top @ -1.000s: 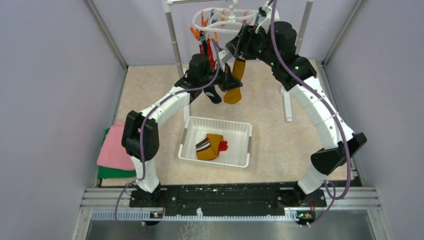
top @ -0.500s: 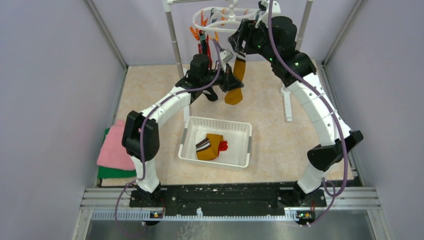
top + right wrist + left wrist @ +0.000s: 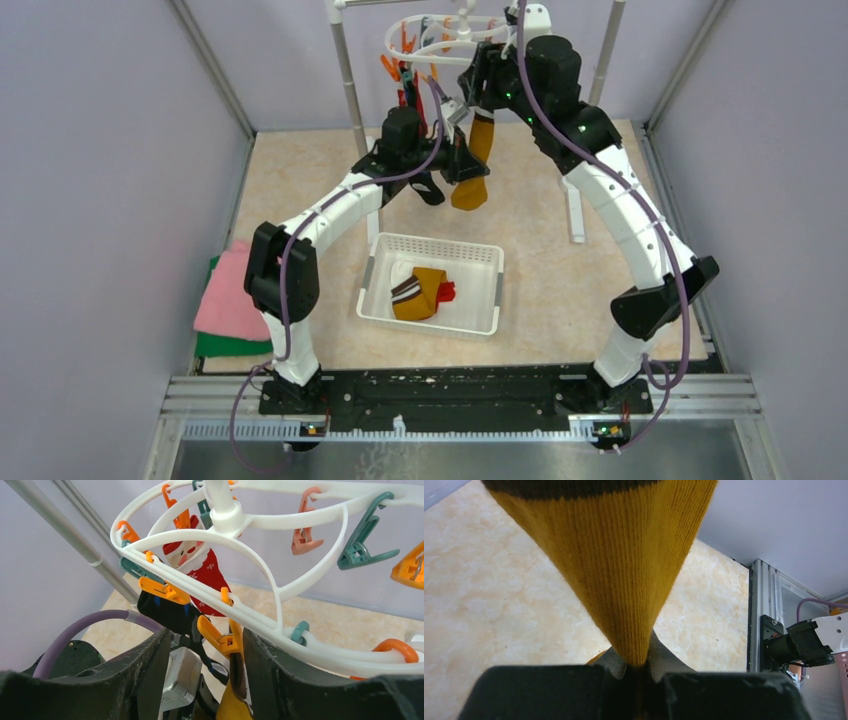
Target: Remove the socks clipped to the hanger
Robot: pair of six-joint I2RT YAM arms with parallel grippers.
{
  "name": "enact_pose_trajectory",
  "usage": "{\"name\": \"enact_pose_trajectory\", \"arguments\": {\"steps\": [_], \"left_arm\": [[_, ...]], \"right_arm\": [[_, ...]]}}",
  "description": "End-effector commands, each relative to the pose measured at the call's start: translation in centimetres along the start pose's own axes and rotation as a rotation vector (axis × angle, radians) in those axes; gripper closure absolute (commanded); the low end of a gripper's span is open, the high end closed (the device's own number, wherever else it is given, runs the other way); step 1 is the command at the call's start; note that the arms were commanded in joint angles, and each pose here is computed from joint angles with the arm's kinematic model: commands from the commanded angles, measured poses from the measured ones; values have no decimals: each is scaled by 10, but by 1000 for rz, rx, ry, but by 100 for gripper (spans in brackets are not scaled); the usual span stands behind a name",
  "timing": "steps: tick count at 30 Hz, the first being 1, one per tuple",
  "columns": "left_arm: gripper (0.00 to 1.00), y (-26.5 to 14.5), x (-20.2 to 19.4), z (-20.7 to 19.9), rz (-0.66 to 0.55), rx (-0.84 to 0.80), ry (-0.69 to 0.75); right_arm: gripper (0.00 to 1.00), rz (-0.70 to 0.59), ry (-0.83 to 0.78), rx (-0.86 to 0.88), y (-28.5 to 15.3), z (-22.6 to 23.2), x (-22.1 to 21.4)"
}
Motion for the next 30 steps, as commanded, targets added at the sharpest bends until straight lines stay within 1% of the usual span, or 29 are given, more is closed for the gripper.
{"name": "enact_pose_trajectory", "arguments": {"steps": [1,7,10,13,14,18,19,21,23,26,30], "left_arm": [[100,-13,38,-39,-71,-63,73],[100,-14,40,-42,-70,-66,77],[100,-14,40,-43,-68,-67,76],[100,-14,40,-45,-69,-68,77],[100,-15,41,-45,-68,-67,76],[100,-16,40,-46,-64,-62,79],[100,-16,39,-46,-62,-62,80],[100,-17,40,-47,-62,-59,80],[100,-19,39,-47,-59,-57,79],[100,-23,38,-49,-52,-43,88],[100,-40,13,-46,36,-5,87]], "right_arm": [[46,-65,-38,-11,6,3,14],[44,-54,-56,-15,12,3,7],[46,-67,-58,-13,15,4,9],[59,-84,-53,-15,16,4,11],[62,-94,-48,-19,16,3,14],[63,-114,-43,-19,18,4,16],[68,-117,-42,-14,18,5,17],[81,-122,-39,-15,18,5,18],[90,-122,-32,-13,18,5,18],[96,-120,-24,-24,16,3,18],[100,-120,10,-28,9,-7,20]]}}
Point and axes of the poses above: each gripper's point midway between its finger pads, its own y axis out along the fingers, its own z axis along the line the jaws close on, x = y × z, the point moved 3 cm from there along -y, back along the fingers, and after that the axes turned 10 degrees about -y, right-handed, at the moved point
